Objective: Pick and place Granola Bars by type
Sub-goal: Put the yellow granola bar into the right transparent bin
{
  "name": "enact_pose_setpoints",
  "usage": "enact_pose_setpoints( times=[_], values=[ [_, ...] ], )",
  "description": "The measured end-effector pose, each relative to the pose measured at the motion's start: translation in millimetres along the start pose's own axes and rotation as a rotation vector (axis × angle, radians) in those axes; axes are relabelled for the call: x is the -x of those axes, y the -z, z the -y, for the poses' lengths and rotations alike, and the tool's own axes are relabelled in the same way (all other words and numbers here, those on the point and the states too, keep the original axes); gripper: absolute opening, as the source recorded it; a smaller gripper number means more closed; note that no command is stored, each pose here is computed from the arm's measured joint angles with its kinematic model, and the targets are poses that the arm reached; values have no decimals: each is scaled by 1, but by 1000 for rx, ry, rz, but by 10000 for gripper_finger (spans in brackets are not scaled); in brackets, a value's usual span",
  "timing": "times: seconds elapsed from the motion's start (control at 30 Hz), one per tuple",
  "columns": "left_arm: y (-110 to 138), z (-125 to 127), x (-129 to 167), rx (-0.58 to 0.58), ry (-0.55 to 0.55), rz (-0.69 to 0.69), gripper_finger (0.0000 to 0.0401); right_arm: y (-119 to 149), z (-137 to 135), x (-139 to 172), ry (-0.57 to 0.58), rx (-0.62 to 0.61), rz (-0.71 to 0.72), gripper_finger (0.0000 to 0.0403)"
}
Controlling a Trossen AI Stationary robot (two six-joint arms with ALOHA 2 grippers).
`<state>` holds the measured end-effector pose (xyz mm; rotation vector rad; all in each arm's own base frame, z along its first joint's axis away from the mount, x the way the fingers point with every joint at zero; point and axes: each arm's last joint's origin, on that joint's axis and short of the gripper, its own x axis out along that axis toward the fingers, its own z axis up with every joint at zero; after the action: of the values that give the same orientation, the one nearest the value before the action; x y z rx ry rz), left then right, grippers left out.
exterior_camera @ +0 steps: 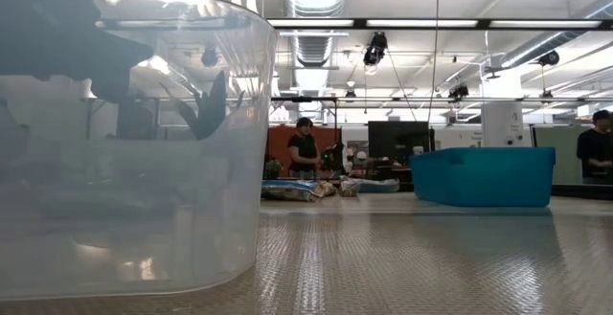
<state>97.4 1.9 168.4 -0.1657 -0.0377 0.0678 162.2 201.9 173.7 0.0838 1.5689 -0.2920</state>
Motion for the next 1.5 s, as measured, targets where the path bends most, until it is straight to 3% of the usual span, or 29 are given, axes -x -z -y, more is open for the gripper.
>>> enact_pose_setpoints(
  times=[0.2, 0.63, 1.03, 1.33, 1.5],
  values=[
    [0, 0, 0, 0, 0, 0, 0, 0, 0, -1, -6, 3, 1, 23],
    [0, 0, 0, 0, 0, 1, 0, -1, -2, 9, -10, 5, -3, 117],
    [0, 0, 0, 0, 0, 0, 0, -7, -4, 74, 6, 69, -9, 169],
    [0, 0, 0, 0, 0, 0, 0, -19, -9, 134, -149, 93, 96, 165],
    [0, 0, 0, 0, 0, 0, 0, -39, -1, 161, -204, -10, 216, 164]
  ],
)
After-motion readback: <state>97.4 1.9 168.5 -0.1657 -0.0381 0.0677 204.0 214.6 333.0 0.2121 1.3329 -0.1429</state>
